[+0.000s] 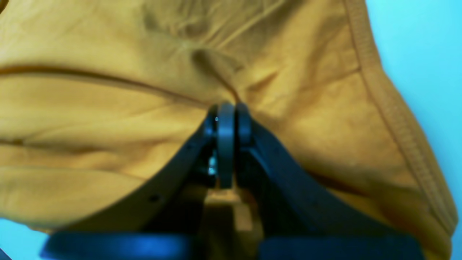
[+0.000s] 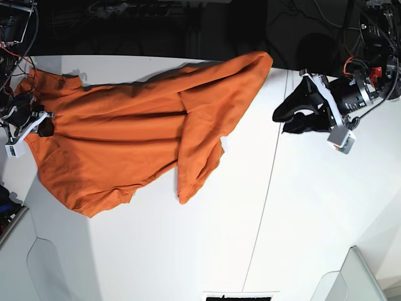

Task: Layout the t-shirt on the table in an organized manner, then fold the t-shirt properly
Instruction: 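Reach the left gripper onto the shirt's middle and pinch the hem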

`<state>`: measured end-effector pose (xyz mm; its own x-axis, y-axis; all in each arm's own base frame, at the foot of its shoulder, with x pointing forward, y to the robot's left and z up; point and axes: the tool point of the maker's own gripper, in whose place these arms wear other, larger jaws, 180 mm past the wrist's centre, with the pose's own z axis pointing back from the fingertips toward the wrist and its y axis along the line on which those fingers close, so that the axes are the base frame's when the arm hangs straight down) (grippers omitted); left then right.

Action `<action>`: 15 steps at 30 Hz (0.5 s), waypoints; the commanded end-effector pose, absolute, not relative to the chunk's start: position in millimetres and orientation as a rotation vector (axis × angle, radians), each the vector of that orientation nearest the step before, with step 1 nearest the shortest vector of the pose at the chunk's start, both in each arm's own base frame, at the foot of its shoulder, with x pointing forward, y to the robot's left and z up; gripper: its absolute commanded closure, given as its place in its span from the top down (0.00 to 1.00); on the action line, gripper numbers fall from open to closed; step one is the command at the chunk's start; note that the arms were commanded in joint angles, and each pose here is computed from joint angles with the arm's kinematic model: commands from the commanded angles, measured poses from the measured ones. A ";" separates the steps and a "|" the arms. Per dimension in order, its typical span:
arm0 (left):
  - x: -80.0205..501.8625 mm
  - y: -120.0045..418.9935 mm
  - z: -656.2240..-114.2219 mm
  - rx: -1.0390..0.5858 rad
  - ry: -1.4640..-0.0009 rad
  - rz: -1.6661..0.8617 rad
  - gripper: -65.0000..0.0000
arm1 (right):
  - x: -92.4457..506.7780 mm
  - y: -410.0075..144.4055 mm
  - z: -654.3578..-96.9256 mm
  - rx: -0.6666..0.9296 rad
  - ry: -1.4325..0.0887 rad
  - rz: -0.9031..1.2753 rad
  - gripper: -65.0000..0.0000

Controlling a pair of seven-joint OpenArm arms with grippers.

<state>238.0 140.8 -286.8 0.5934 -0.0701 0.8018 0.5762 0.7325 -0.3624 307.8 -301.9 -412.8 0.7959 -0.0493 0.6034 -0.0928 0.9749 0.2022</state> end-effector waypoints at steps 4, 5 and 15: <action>267.0 113.9 -265.9 -0.632 -0.980 -0.536 0.50 | 316.3 -307.8 -401.6 0.216 -0.684 0.020 0.03; 273.5 101.8 -264.6 -0.622 -1.000 -0.580 0.52 | 316.7 -306.0 -402.1 0.220 -0.685 0.019 0.11; 351.4 -2.7 -290.7 -0.575 -1.009 -0.815 0.52 | 315.2 -276.5 -416.6 0.278 -0.674 0.004 0.29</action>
